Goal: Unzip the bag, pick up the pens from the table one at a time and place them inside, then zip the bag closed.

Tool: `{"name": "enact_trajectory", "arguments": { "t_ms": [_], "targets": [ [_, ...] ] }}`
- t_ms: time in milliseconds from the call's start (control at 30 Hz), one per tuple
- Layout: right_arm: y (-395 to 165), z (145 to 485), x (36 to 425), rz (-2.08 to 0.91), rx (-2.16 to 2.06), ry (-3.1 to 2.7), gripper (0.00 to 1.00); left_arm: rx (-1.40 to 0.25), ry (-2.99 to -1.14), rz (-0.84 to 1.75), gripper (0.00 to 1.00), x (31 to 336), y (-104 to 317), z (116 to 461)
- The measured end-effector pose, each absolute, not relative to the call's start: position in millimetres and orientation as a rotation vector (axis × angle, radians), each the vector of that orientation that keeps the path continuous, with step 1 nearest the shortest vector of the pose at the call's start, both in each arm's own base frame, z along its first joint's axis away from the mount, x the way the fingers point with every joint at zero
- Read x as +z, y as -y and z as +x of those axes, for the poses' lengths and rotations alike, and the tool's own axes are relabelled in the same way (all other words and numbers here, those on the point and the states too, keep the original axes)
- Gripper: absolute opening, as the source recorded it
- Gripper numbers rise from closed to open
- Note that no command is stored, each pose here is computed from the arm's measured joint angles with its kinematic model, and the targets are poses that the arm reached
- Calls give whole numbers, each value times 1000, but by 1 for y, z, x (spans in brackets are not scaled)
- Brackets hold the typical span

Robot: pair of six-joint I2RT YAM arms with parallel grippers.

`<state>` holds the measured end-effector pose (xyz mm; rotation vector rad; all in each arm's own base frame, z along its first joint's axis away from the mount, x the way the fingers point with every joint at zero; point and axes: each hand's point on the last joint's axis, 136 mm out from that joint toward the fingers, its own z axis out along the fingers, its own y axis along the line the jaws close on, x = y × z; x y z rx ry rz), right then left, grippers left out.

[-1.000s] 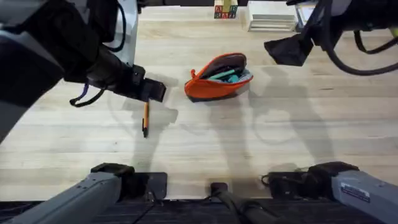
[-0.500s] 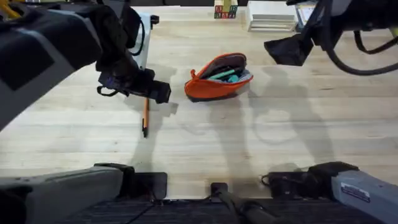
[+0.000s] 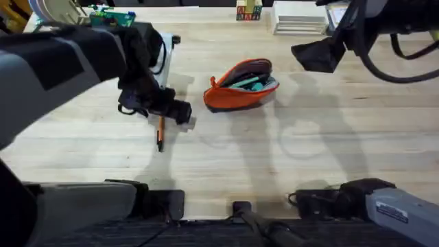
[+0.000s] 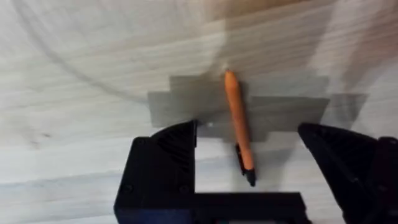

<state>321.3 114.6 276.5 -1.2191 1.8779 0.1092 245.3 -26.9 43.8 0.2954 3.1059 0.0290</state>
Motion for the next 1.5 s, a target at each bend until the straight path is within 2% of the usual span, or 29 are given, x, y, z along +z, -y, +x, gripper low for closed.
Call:
{"name": "enact_trajectory", "arguments": {
  "t_ms": [100, 333, 400, 433, 533, 600, 667, 1100, 1333, 1500],
  "targets": [
    [-115, 321, 276, -1219, 110, -1878, 998, 22, -3123, 271, 996, 34, 27, 238],
    [-115, 321, 276, -1216, 111, -1880, 998, 6, -3124, 231, 997, 33, 28, 238],
    [-115, 321, 277, -1216, 111, -1880, 998, 4, -3124, 225, 964, 33, 28, 237],
    [-115, 321, 277, -1216, 111, -1880, 998, 7, -3124, 214, 658, 33, 28, 238],
    [-115, 321, 277, -1213, 113, -1882, 997, 23, -3122, 205, 338, 33, 26, 238],
    [-115, 321, 276, -1213, 113, -1883, 997, 49, -3121, 207, 175, 33, 22, 239],
    [-115, 321, 276, -1213, 113, -1883, 998, 70, -3121, 197, 64, 33, 19, 239],
    [-115, 321, 276, -1213, 113, -1883, 998, 35, -3104, 202, 43, 39, 25, 245],
    [-115, 321, 276, -1213, 113, -1883, 997, 45, -2939, 285, 43, 74, 47, 289],
    [-115, 321, 276, -1213, 113, -1883, 998, 68, -2800, 370, 43, 101, 66, 302]
  ]
}}
